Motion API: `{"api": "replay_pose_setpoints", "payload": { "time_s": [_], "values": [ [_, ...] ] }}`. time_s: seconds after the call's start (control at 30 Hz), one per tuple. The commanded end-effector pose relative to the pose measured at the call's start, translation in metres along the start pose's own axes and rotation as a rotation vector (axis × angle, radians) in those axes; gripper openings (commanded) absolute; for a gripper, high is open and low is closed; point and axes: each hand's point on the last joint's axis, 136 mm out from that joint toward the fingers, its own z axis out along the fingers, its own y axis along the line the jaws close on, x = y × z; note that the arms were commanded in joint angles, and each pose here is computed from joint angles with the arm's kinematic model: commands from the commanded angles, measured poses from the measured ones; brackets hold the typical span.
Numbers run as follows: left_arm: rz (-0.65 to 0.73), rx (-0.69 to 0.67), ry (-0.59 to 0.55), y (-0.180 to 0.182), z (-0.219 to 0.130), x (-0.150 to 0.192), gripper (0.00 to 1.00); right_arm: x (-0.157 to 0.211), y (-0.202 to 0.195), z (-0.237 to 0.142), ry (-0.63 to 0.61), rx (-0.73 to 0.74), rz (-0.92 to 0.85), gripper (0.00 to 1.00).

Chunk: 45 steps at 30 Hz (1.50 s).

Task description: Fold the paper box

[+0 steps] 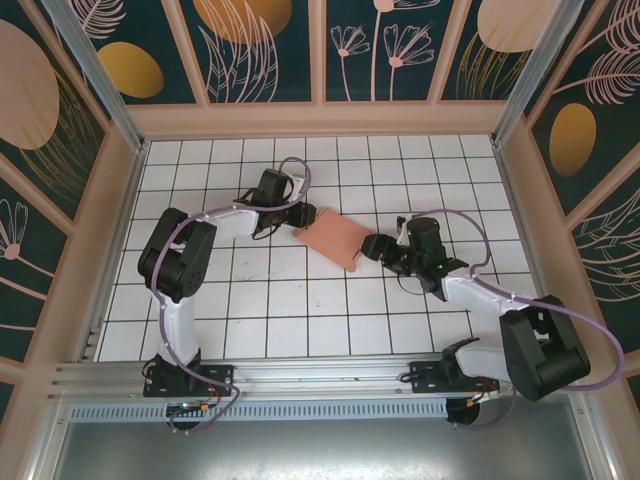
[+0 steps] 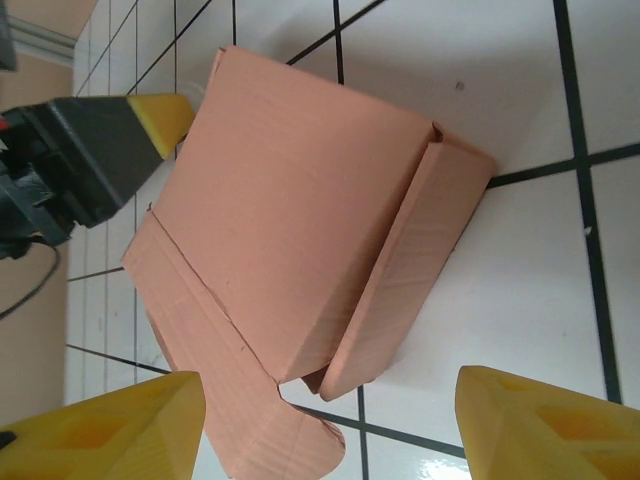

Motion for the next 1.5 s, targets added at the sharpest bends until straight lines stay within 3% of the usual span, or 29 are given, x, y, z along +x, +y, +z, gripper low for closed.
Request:
{"api": "replay_pose_setpoints", "payload": {
  "time_s": [0.0, 0.27, 0.37, 0.57, 0.7, 0.9, 1.17, 1.47],
  "values": [
    [-0.053, 0.107, 0.004, -0.015, 0.003, -0.002, 0.45, -0.003, 0.008, 0.004, -0.005, -0.080, 0.065, 0.67],
    [-0.105, 0.123, -0.020, -0.003, 0.001, 0.001, 0.45, 0.002, -0.001, 0.016, 0.020, -0.065, 0.089, 0.68],
    [-0.112, 0.137, -0.070, -0.009, -0.012, -0.013, 0.57, 0.003, -0.002, 0.018, 0.023, -0.070, 0.098, 0.67],
    [-0.140, 0.219, -0.011, -0.019, -0.001, -0.004, 0.63, 0.005, -0.003, 0.022, 0.032, -0.087, 0.118, 0.67],
    [-0.167, 0.200, 0.036, -0.011, 0.011, 0.011, 0.57, 0.006, -0.004, 0.022, 0.032, -0.085, 0.117, 0.67],
    [-0.196, 0.160, 0.071, 0.000, 0.019, 0.023, 0.39, 0.005, -0.004, 0.022, 0.026, -0.080, 0.118, 0.67],
    [-0.222, 0.147, 0.094, 0.006, 0.023, 0.035, 0.37, -0.001, 0.004, 0.027, 0.013, -0.134, 0.150, 0.68],
    [-0.206, 0.148, 0.094, 0.005, 0.023, 0.036, 0.38, -0.013, 0.033, 0.033, 0.016, -0.289, 0.189, 0.69]
  ]
}}
